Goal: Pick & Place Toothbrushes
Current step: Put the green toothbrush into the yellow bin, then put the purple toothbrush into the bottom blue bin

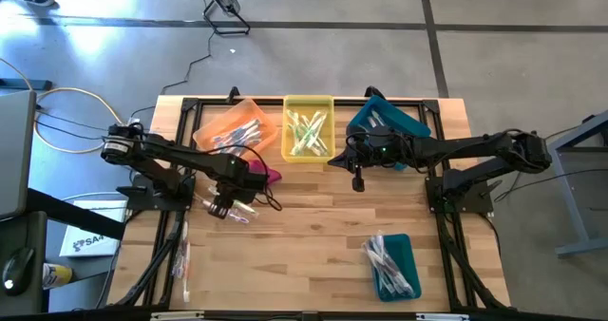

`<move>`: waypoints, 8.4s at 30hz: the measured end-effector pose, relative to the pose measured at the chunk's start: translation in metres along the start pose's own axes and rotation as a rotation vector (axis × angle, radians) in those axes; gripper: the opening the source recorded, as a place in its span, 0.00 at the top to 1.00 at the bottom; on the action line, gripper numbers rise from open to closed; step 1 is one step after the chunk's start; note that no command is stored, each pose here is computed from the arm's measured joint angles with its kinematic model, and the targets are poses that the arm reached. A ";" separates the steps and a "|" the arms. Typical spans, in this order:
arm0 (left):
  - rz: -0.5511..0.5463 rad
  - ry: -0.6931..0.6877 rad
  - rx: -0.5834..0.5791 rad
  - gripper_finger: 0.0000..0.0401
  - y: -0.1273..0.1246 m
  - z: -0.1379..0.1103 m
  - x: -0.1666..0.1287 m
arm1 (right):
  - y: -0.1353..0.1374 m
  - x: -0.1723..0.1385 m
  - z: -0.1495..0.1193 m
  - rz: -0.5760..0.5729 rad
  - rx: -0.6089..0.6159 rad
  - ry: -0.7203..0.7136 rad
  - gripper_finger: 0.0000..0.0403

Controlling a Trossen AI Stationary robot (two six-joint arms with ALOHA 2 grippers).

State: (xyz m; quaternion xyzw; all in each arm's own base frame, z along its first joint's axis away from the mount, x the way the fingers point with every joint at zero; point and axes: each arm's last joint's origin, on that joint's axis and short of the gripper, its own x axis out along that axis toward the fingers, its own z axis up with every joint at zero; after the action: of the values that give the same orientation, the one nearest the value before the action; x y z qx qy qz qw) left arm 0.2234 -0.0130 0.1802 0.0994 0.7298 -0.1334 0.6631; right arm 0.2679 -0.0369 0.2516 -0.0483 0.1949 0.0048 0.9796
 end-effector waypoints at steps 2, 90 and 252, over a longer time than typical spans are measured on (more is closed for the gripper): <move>-0.007 0.005 -0.001 0.59 0.000 0.001 0.002 | 0.000 0.000 0.000 0.000 0.000 0.000 0.99; 0.334 -0.364 -0.432 0.98 0.127 -0.032 -0.176 | 0.000 0.000 0.000 0.003 0.000 -0.001 0.99; 0.096 -0.670 0.041 0.75 -0.019 -0.036 -0.067 | -0.004 0.025 -0.021 -0.127 0.236 0.110 0.99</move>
State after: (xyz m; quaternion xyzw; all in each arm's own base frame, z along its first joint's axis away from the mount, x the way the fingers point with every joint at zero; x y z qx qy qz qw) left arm 0.1897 -0.0171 0.2511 0.0977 0.4631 -0.1418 0.8694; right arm 0.2828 -0.0430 0.2230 0.0548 0.2442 -0.0829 0.9646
